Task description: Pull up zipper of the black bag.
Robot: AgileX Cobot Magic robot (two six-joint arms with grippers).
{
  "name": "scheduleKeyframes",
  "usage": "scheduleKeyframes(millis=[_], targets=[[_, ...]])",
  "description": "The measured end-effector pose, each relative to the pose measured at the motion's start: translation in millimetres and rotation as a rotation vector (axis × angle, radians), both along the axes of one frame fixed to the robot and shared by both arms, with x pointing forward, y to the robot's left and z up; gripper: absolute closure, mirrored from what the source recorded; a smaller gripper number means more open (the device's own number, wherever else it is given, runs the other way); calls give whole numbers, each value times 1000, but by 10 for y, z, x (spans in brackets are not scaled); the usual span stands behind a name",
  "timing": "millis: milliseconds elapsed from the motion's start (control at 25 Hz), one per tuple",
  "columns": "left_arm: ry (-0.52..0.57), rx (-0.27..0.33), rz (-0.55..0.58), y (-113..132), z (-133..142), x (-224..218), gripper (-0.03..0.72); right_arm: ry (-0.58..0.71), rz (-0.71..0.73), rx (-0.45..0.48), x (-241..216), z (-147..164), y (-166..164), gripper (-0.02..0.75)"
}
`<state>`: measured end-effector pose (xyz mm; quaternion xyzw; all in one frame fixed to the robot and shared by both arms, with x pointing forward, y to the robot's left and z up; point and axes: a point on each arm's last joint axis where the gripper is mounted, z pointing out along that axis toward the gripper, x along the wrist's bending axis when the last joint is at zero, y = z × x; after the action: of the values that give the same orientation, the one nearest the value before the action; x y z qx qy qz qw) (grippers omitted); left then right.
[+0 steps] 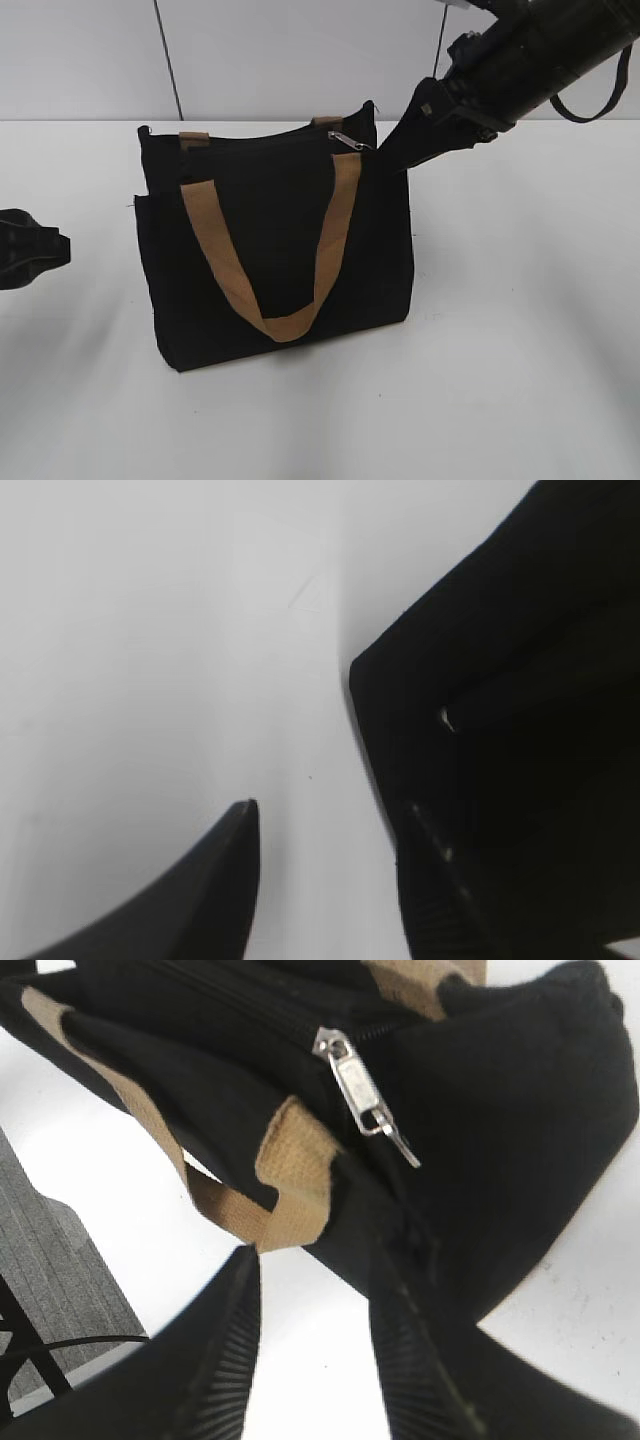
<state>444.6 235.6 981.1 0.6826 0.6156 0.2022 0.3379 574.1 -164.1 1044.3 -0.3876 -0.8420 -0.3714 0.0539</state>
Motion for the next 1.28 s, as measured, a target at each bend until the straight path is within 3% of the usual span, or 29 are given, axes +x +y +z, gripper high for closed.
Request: scheduleKeyframes(millis=[320,560,800,1040,1280], targets=[[27,-45,46,79,214,-251,326,11,-2,-134,-218,125,130,322],[108,-39,49,180,387,-600,326,9,-39,-136,-335,259,129,307],[45,-25,-26,245,747,-882,326,-9,-78,-137,-686,216,-10,306],[9,40,-120,316,832,-1150,326,-72,-99,-120,-1248,291,-216,306],[-93,36,-153,404,919,-1455,326,-128,-147,-71,-1839,319,-423,306]])
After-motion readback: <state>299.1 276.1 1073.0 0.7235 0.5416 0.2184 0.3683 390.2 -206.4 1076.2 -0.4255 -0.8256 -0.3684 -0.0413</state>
